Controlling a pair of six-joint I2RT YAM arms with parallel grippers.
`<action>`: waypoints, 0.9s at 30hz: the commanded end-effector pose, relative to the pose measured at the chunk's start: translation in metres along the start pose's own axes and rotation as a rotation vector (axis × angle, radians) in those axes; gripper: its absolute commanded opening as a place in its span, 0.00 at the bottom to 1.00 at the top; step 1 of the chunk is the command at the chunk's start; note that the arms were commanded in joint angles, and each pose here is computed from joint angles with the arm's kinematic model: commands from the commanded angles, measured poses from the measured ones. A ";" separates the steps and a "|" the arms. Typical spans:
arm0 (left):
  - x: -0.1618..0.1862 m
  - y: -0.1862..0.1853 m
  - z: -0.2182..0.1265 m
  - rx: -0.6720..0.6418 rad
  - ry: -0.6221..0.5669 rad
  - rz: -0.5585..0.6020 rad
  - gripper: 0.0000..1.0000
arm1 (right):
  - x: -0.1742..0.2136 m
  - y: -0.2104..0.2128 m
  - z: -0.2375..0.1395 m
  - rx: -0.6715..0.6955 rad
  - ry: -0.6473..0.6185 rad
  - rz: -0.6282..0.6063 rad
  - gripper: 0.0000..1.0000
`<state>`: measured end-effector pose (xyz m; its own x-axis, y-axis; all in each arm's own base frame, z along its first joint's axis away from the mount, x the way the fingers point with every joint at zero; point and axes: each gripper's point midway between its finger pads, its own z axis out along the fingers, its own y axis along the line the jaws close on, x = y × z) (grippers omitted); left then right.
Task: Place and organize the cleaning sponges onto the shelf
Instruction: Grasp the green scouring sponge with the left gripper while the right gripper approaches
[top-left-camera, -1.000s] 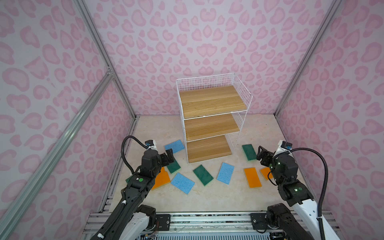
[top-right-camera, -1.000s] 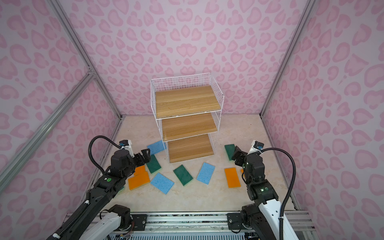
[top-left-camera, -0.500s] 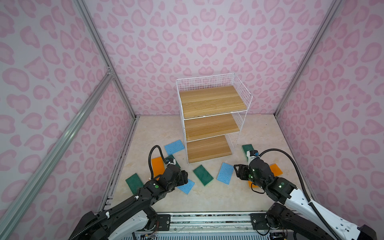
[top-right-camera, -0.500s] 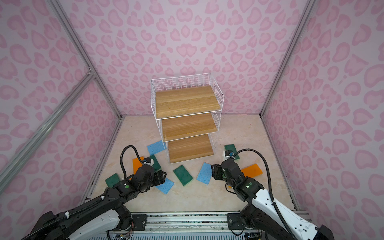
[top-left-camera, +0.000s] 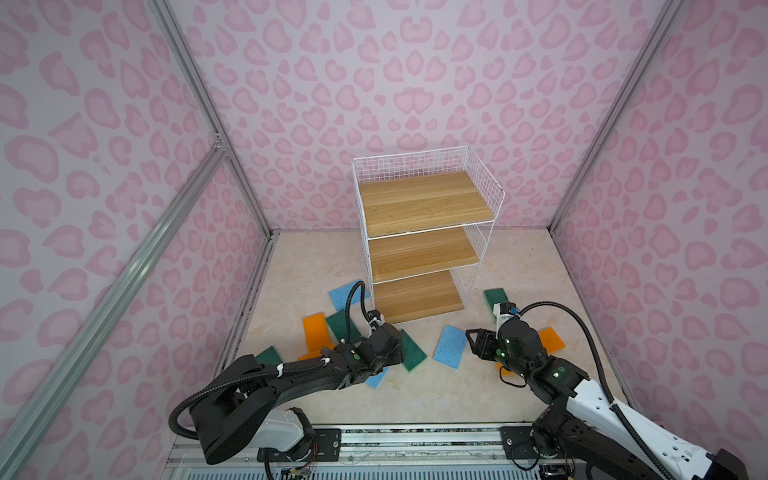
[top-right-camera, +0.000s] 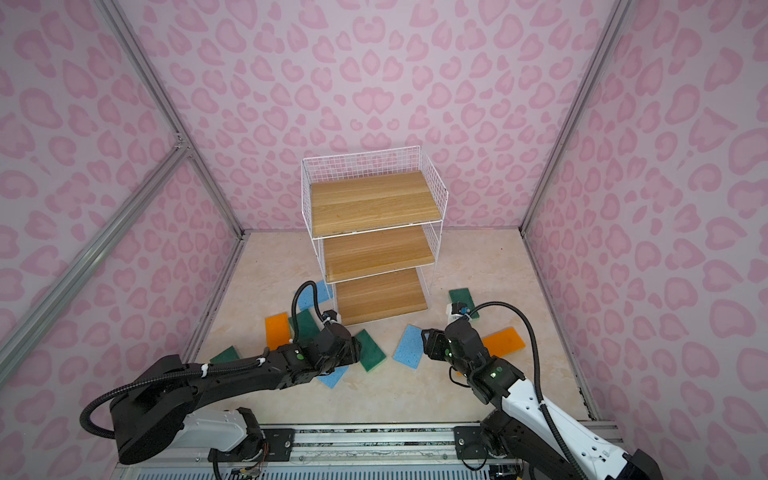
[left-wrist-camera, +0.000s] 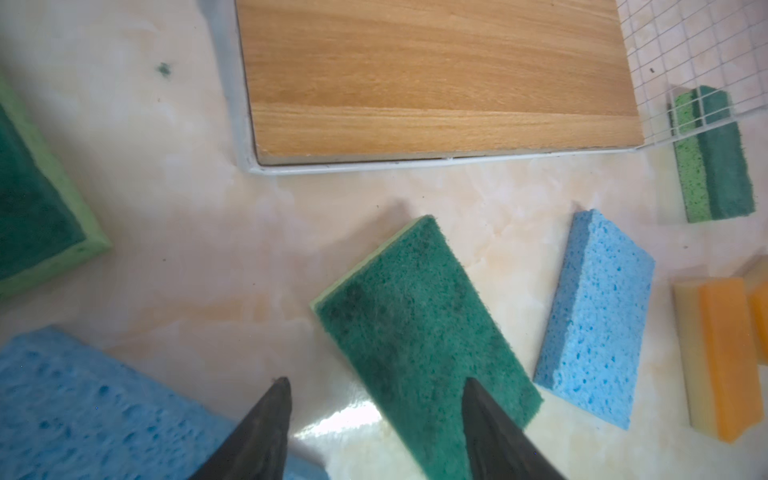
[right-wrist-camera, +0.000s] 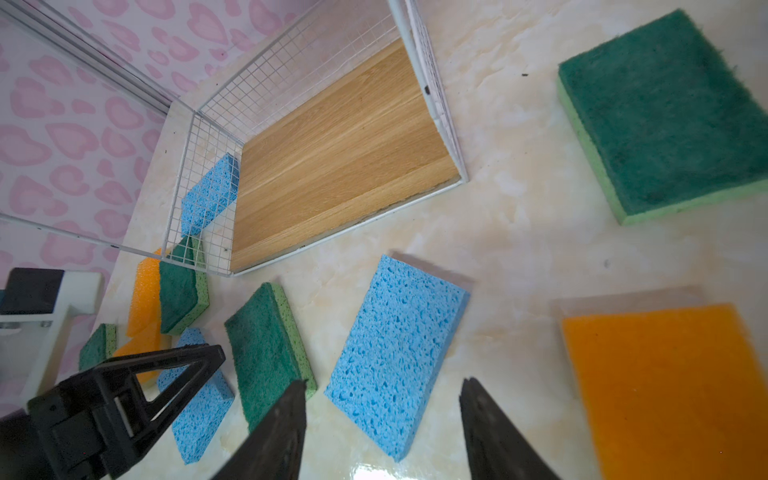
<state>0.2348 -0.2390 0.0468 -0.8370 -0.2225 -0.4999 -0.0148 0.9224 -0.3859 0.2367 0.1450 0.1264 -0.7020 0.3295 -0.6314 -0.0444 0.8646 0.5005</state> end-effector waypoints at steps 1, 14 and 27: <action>-0.009 -0.009 0.005 0.007 -0.047 -0.064 0.64 | -0.004 0.004 -0.002 -0.045 -0.009 0.019 0.60; -0.001 -0.010 0.028 0.010 -0.034 -0.098 0.44 | -0.001 0.009 -0.005 -0.073 0.029 0.018 0.62; -0.014 -0.025 0.013 0.080 -0.074 -0.081 0.04 | 0.008 0.025 -0.002 -0.148 0.107 0.001 0.73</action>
<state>0.2509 -0.2605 0.0392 -0.8088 -0.3143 -0.4970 -0.0586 0.8840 -0.4637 0.2295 0.1602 0.1292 -0.7650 0.3101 -0.5644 -0.0949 0.8126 0.5750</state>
